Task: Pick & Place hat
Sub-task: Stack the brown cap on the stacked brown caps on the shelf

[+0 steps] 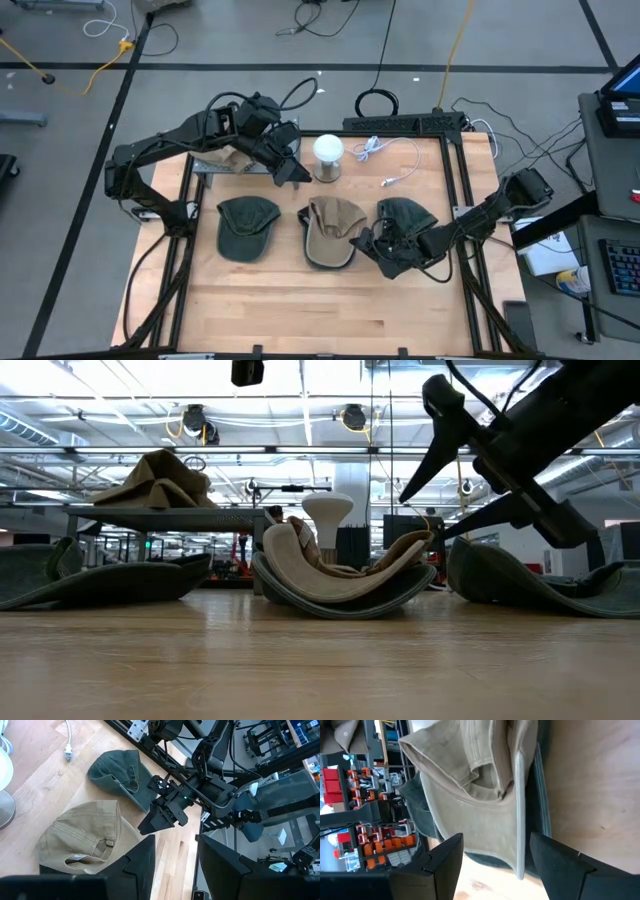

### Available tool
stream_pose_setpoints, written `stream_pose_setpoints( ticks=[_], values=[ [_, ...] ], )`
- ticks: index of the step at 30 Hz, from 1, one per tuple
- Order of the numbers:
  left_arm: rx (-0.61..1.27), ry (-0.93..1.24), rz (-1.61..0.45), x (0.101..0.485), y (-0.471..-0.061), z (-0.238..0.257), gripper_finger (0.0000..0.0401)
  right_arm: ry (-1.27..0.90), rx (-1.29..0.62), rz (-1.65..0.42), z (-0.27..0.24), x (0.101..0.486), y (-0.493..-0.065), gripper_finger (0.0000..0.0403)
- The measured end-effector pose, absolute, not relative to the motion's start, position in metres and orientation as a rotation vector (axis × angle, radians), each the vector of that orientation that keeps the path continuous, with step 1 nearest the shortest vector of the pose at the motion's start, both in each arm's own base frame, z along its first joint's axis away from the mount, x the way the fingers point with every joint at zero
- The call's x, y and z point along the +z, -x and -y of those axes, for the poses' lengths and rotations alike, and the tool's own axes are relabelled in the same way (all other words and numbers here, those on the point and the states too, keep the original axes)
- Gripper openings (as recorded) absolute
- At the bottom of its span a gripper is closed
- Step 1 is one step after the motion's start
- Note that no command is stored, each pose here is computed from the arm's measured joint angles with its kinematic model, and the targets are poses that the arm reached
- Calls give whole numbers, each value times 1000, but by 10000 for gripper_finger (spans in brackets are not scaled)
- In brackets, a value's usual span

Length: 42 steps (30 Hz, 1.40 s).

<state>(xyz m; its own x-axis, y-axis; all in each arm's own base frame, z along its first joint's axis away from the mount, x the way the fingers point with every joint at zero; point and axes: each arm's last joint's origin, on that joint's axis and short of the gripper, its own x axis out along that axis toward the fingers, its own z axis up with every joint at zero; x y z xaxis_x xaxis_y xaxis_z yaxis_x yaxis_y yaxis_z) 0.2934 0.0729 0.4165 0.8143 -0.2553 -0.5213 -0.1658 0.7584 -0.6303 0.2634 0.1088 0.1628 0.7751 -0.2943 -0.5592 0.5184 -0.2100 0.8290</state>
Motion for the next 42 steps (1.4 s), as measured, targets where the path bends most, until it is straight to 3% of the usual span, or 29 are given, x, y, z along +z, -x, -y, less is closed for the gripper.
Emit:
stream_pose_setpoints(
  ticks=[31, 35, 42],
  values=[
    [-59, 693, -630, 416, -294, -73, 152, -1586, -800, -284, -82, 155, -274, 219],
    [-59, 693, -630, 416, -294, -73, 152, -1582, -801, -280, -81, 155, -274, 187],
    [-63, 681, -629, 416, -294, -73, 152, -1582, -798, -306, -82, 155, -274, 89]
  ],
)
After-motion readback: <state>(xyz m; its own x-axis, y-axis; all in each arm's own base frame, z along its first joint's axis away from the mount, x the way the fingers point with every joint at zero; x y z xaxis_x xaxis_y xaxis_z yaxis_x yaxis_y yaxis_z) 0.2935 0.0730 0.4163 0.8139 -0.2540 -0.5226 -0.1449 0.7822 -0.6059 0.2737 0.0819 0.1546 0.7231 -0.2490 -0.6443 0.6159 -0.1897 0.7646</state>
